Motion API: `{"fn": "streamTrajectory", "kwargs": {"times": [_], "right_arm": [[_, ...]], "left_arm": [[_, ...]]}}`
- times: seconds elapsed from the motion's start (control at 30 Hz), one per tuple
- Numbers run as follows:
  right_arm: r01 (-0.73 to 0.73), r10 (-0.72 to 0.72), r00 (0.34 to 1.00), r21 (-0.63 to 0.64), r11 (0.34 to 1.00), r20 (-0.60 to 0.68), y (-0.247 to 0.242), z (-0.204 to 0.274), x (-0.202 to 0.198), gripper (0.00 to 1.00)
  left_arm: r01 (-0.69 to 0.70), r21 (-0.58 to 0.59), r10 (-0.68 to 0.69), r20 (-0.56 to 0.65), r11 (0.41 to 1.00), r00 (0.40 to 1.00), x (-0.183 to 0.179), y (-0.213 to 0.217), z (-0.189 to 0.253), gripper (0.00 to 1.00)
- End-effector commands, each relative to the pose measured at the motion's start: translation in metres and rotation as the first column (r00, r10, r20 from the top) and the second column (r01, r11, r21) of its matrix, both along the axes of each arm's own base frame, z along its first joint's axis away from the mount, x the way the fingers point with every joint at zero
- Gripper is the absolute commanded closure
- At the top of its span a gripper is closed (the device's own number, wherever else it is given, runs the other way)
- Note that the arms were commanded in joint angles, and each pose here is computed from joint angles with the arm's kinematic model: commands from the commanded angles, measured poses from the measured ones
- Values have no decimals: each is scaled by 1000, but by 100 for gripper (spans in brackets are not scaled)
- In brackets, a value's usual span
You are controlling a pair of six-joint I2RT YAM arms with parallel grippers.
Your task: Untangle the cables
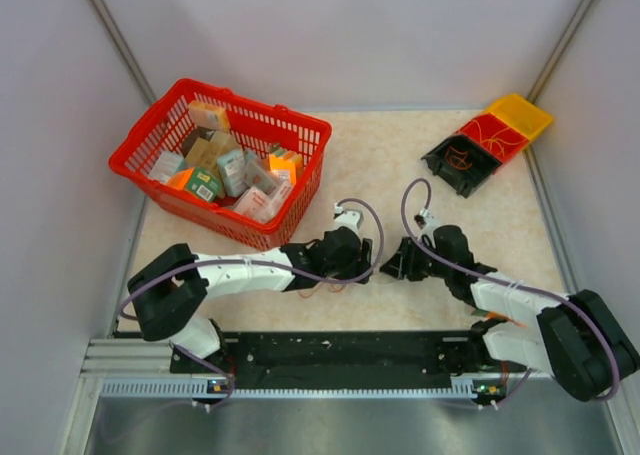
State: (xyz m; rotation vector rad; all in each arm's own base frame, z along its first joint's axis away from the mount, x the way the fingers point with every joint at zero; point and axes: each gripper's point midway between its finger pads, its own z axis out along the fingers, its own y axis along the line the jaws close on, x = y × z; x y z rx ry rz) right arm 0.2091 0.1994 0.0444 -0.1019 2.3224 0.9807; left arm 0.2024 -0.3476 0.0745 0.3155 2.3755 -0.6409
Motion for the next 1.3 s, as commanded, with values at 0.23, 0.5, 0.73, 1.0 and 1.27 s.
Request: {"fn": "streamTrajectory", "kwargs": {"times": [0.23, 0.5, 0.73, 1.0, 1.27], "right_arm": [[-64, 59, 997, 99, 993, 51, 28, 8, 11, 84], [3, -10, 995, 72, 997, 104, 14, 28, 10, 100], [104, -114, 963, 56, 993, 243, -14, 76, 6, 100], [-113, 81, 977, 163, 980, 196, 18, 76, -20, 62], [-276, 230, 954, 260, 925, 194, 62, 78, -38, 37]], "left_arm": [[46, -33, -48, -66, 998, 997, 4, -11, 0, 53], [45, -27, -47, -69, 999, 997, 4, -10, -1, 58], [65, -68, -69, -49, 996, 996, 1, -10, 3, 100], [176, -229, -177, 16, 957, 984, -22, -11, 45, 100], [249, -331, -261, 10, 910, 965, -44, -14, 70, 100]]}}
